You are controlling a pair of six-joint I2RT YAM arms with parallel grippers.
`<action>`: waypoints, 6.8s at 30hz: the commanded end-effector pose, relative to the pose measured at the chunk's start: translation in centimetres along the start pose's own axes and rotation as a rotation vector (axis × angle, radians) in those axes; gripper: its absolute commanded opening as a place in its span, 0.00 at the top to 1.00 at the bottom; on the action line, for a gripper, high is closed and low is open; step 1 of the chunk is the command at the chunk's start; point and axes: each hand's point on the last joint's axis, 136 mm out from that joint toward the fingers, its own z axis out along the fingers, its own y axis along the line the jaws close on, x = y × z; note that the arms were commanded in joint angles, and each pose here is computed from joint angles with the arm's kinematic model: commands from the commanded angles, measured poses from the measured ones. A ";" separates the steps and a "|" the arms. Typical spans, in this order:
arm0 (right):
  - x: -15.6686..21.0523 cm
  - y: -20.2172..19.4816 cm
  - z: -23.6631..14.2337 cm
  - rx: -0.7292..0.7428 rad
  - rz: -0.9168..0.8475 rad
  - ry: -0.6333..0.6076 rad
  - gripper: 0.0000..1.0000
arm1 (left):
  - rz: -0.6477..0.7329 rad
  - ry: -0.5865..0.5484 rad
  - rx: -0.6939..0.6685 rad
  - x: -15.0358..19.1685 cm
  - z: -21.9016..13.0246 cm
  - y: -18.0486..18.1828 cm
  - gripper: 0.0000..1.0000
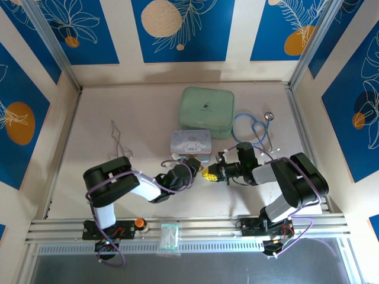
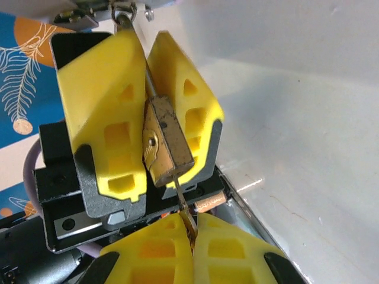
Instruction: Unlock the padlock with the key
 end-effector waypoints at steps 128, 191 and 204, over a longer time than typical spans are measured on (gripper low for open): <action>-0.3 -2.7 -0.5 0.502 -0.752 -0.304 0.50 | 0.070 0.184 -0.196 2.1 -3.5 4.2 1.00; -4.4 -5.8 -1.8 0.807 -0.461 -0.547 0.37 | 1.096 0.165 -0.985 -3.7 -11.4 8.9 0.67; -2.8 -3.1 -0.9 0.707 -0.587 -0.532 0.23 | 1.072 0.147 -0.860 -3.6 -12.2 5.6 0.23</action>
